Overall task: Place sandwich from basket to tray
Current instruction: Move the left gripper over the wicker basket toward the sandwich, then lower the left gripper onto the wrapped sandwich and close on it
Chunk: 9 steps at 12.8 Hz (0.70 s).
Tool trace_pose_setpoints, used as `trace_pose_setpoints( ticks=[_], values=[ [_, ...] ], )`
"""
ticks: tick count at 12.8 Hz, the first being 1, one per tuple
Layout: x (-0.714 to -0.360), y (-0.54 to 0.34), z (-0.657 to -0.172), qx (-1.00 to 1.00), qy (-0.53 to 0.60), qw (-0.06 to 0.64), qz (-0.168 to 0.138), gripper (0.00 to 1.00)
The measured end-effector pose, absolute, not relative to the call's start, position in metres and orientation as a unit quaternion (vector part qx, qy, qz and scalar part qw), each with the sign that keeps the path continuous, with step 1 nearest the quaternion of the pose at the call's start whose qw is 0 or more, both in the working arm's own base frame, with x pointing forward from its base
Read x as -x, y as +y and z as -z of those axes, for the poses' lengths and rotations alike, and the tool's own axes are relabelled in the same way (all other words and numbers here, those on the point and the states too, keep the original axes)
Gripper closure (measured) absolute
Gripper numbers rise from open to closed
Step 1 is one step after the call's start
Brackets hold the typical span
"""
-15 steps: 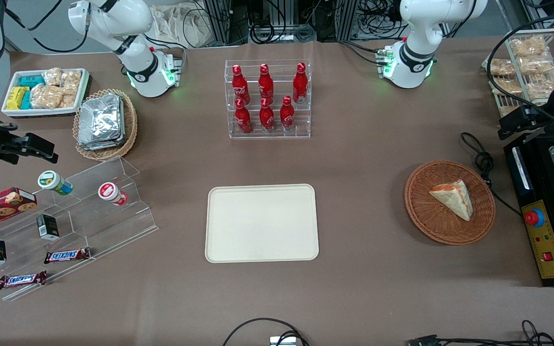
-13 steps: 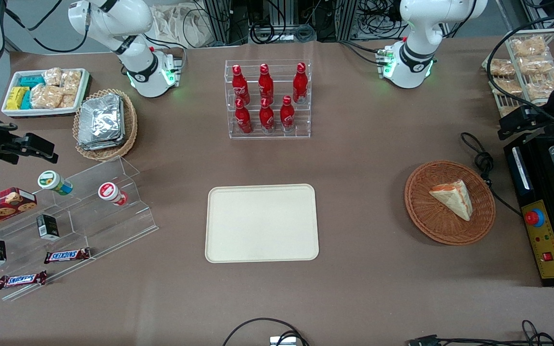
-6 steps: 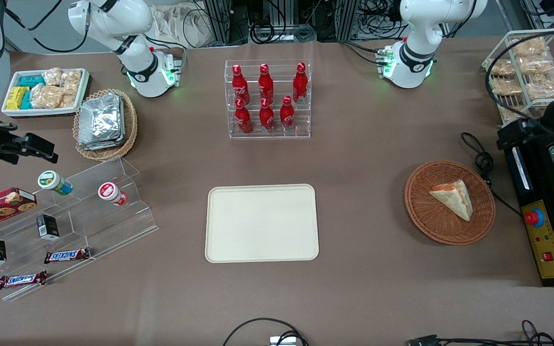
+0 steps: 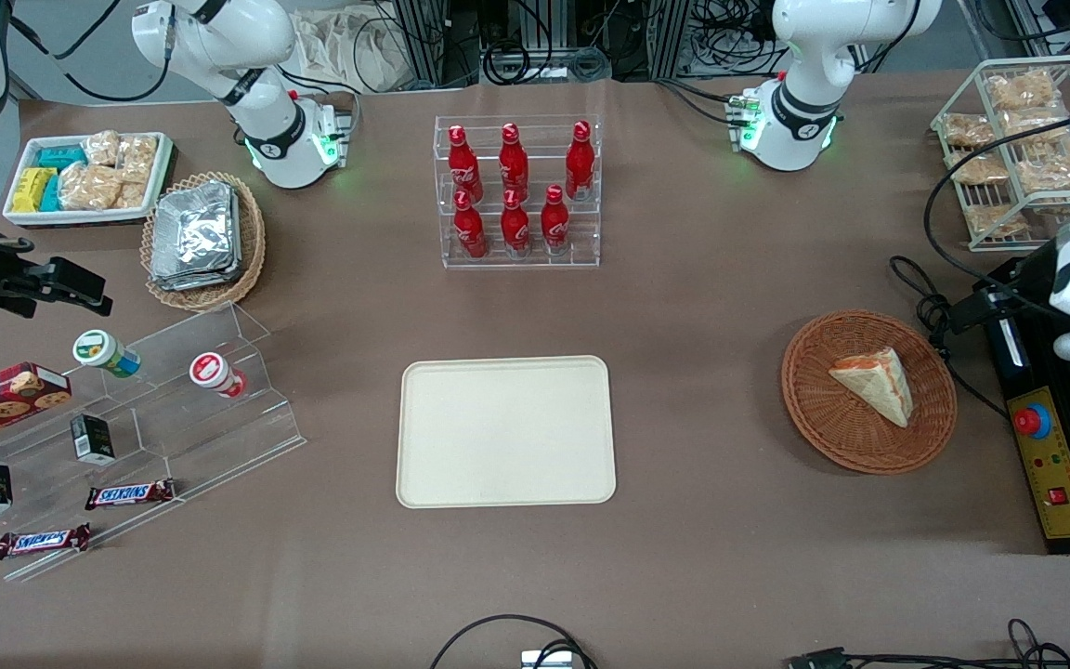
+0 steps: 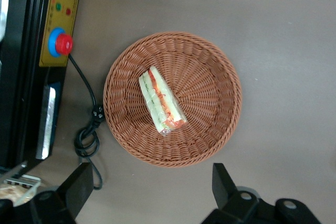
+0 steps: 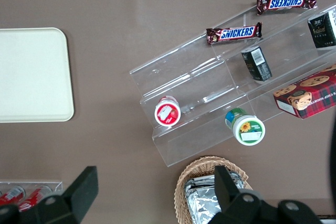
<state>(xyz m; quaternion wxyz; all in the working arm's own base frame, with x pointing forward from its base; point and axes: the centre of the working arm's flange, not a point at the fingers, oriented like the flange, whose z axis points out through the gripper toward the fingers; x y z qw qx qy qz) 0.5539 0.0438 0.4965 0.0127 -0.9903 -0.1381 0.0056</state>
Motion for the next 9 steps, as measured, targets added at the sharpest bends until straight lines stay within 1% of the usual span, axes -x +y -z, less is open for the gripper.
trace_pose_setpoints(
  ticks=[2,5,7,9],
  values=[
    [-0.548,0.042,-0.47,0.983,-0.182,0.012,-0.002,0.0],
    [-0.54,0.04,-0.425,0.974,-0.226,0.009,0.015,0.0],
    [-0.533,0.039,-0.391,0.967,-0.253,0.008,0.014,0.0],
    [-0.535,0.039,-0.369,0.96,-0.28,0.009,0.01,0.0]
  ],
)
